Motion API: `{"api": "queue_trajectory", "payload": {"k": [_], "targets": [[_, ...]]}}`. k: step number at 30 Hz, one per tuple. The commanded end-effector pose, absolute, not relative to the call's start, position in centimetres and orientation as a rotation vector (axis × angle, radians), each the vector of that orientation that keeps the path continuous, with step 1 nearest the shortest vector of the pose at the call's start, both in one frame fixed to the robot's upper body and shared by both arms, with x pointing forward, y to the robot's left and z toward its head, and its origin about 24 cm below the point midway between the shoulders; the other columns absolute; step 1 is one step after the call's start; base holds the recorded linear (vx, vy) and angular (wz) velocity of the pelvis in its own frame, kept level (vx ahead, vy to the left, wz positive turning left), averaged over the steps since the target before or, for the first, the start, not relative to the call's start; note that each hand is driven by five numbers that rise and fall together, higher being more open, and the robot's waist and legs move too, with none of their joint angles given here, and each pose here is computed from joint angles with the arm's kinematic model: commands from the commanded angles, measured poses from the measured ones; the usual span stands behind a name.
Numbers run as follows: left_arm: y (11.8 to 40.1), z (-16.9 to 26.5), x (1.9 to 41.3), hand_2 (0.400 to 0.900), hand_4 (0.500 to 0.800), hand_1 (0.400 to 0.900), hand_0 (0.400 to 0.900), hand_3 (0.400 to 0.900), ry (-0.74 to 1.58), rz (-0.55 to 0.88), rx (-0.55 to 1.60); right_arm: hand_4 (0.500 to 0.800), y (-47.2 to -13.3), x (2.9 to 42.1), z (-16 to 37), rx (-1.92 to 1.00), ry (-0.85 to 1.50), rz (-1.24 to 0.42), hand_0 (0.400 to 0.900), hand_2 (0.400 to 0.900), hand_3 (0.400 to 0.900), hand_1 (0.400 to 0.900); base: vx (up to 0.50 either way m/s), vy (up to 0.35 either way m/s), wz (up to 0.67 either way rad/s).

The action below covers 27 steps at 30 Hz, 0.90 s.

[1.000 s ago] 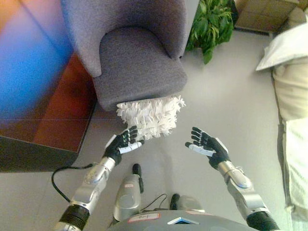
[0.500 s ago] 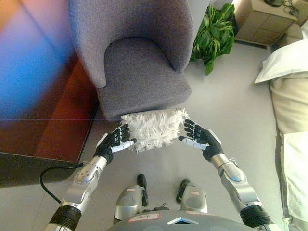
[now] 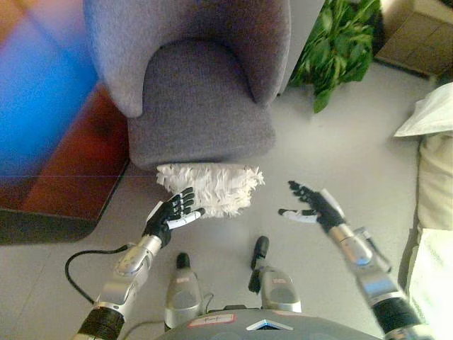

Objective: Pick up the pillow and put it on the sofa.

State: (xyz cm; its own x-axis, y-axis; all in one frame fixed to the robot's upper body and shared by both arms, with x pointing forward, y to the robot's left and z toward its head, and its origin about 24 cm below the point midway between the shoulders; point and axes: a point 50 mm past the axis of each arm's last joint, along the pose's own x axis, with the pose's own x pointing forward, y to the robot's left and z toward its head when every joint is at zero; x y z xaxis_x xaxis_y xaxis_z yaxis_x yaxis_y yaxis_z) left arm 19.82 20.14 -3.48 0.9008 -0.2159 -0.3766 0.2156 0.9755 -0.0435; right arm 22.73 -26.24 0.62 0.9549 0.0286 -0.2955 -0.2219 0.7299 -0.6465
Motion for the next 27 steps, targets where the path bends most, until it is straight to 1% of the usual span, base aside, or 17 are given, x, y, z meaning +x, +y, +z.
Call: {"api": "queue_trajectory", "payload": {"k": [1,2,4,6,9,10,11,13,16,17,18,19,21,22,27], "targets": [[19.1,1.2,22.9,0.9,0.8,0.9,0.9,0.9,0.115,-0.27,-0.035,0.8,-26.4,26.0,6.8,-0.999,-0.035,0.078,0.9,0.9,0.9,0.9,0.022,0.038,0.11],[19.0,1.2,23.0,0.9,0.8,0.9,0.9,0.9,0.114,-0.27,-0.037,0.8,-26.5,26.0,6.8,-1.001,-0.036,0.077,0.9,0.9,0.9,0.9,0.076,0.059,0.07],[18.5,1.1,23.3,0.9,0.8,0.9,0.9,0.9,0.108,-0.282,-0.012,0.8,-26.6,26.7,8.1,-1.152,-0.097,0.053,0.9,0.9,0.9,0.9,0.062,0.057,-0.28],[18.3,1.5,23.7,0.9,0.8,0.9,0.9,0.9,0.09,-0.284,-0.017,0.8,-26.1,27.7,8.9,-1.252,-0.138,0.064,0.9,0.9,0.9,0.9,0.02,0.066,-0.27],[17.9,1.8,24.2,0.9,0.8,0.9,0.9,0.9,0.073,-0.296,-0.013,0.8,-25.8,28.5,9.6,-1.332,-0.181,0.052,0.9,0.9,0.9,0.9,0.019,0.094,0.06],[17.7,2.5,24.8,0.9,0.8,0.9,0.9,0.9,0.046,-0.3,-0.008,0.8,-25.7,29.4,9.9,-1.424,-0.197,0.035,0.9,0.9,0.9,0.9,0.024,0.08,0.06],[17.8,2.5,24.9,0.9,0.8,0.9,0.9,0.9,0.043,-0.298,-0.008,0.8,-25.6,29.6,9.9,-1.424,-0.201,0.034,0.9,0.9,0.9,0.9,0.038,0.137,-0.03],[17.7,3.7,25.5,0.9,0.8,0.9,0.9,0.9,-0.003,-0.31,-0.001,0.8,-24.8,30.9,10.8,-1.523,-0.25,0.036,0.9,0.9,0.9,0.9,-0.021,0.108,-0.05],[17.7,4.3,25.9,0.9,0.8,0.9,0.9,0.9,-0.025,-0.305,0.005,0.8,-24.2,31.9,11.9,-1.532,-0.284,0.026,0.9,0.9,0.9,0.9,-0.045,0.077,0.07],[17.7,4.7,26.1,0.9,0.8,0.9,0.9,0.9,-0.044,-0.29,0.004,0.8,-24.1,32.4,12.7,-1.517,-0.32,-0.015,0.9,0.9,0.9,0.9,-0.04,0.091,0.05],[17.7,4.7,26.2,0.9,0.8,0.9,0.9,0.9,-0.045,-0.29,0.004,0.8,-24.1,32.4,12.7,-1.517,-0.321,-0.015,0.9,0.9,0.9,0.9,-0.063,0.093,0.08],[17.4,5.3,26.5,0.9,0.8,0.9,0.9,0.9,-0.069,-0.291,0.002,0.8,-23.9,33.2,14.0,-1.522,-0.359,-0.056,0.9,0.9,0.9,0.9,-0.042,0.034,0.05],[17.4,5.8,26.8,0.9,0.8,0.9,0.9,0.9,-0.09,-0.284,-0.003,0.8,-23.9,33.7,14.9,-1.532,-0.377,-0.087,0.9,0.9,0.9,0.9,-0.064,0.05,0.09],[16.8,6.5,27.2,0.9,0.8,0.9,0.9,0.9,-0.119,-0.3,-0.01,0.8,-23.5,34.5,16.5,-1.53,-0.428,-0.137,0.9,0.9,0.9,0.9,-0.083,0.062,0.13],[15.3,8.1,27.9,0.9,0.8,0.9,0.9,0.9,-0.19,-0.324,-0.053,0.8,-23.7,35.8,19.7,-1.532,-0.498,-0.264,0.9,0.9,0.9,0.9,-0.028,0.029,0.11]]}}
